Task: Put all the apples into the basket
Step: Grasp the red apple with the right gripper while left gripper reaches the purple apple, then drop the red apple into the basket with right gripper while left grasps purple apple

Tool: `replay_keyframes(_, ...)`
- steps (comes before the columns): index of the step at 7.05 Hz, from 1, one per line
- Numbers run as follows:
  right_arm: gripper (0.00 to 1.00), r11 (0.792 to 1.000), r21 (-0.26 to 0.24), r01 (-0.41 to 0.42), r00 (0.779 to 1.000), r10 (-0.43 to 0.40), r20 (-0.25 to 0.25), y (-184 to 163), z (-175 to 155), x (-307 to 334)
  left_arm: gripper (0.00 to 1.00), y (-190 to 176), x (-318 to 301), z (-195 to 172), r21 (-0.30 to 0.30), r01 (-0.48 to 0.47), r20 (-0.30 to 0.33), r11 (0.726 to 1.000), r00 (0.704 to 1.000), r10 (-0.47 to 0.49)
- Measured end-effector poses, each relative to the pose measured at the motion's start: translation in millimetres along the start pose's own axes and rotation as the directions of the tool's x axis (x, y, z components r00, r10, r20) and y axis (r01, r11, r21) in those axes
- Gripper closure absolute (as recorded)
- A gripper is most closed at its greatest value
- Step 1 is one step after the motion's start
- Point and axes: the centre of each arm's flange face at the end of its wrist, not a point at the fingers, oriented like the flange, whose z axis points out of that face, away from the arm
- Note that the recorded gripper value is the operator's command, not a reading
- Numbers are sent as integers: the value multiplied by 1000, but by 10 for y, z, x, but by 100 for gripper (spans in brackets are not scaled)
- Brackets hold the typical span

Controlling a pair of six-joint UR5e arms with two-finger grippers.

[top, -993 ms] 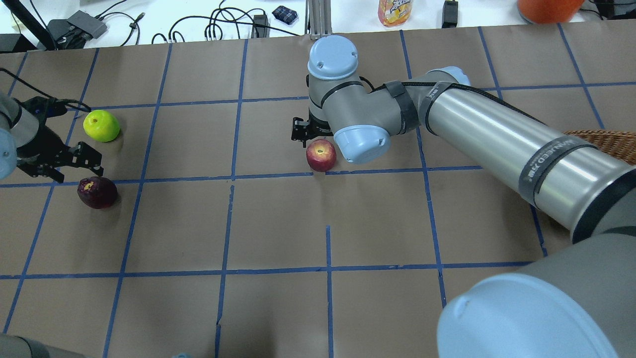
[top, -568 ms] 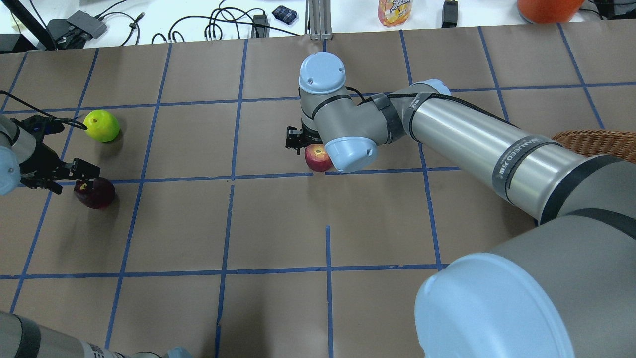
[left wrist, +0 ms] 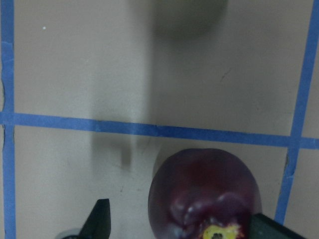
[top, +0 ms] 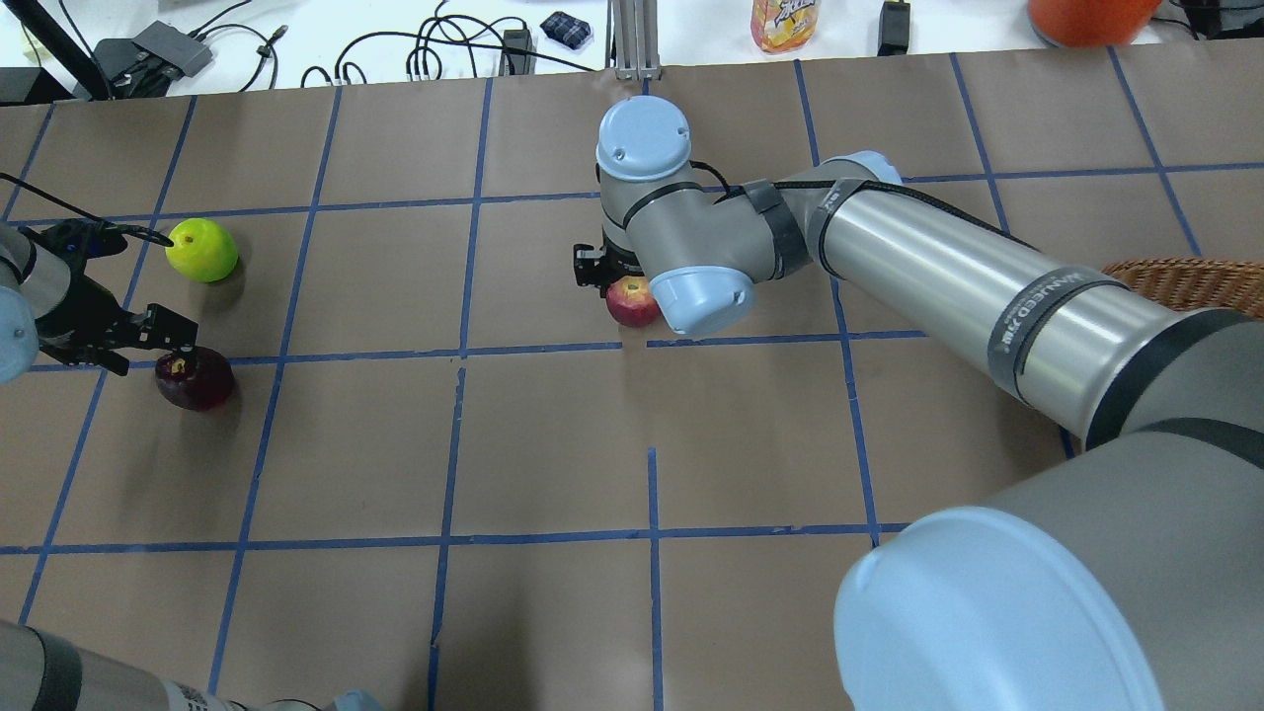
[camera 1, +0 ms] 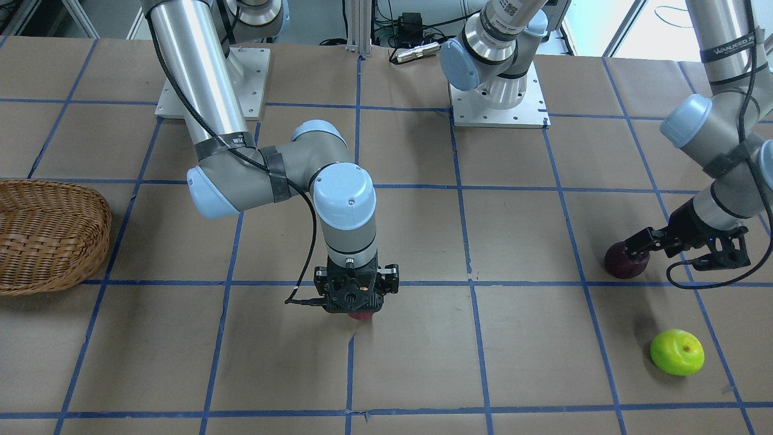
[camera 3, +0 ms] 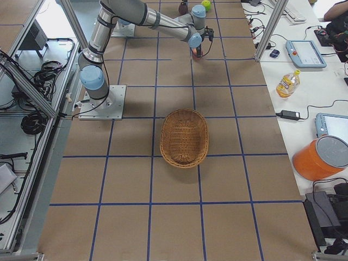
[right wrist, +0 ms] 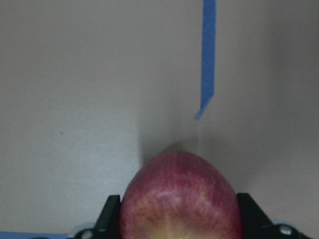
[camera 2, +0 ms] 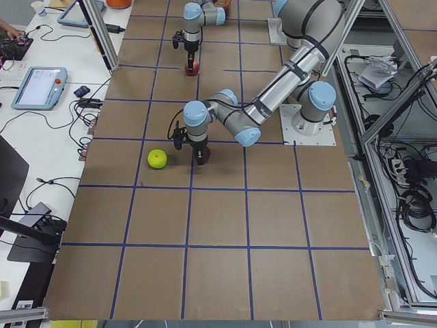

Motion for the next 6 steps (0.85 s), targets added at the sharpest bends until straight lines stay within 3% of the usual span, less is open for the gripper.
replay_keyframes(1,72,1000,9,-23,1000,23,-9,-137,-333,350,0,5,36,-27,-11,-5,-6,1000,1000,4)
replay_keyframes(3,72,1000,-25,-16,999,15,-38,-285,-849,1449,0,24,90,-32,-27,-10,-20,1000,1000,9)
replay_keyframes(6,72,991,-29,129,988,-131,-78,68,-1140,3469,0,4,36,246,-63,-11,-52,998,999,7)
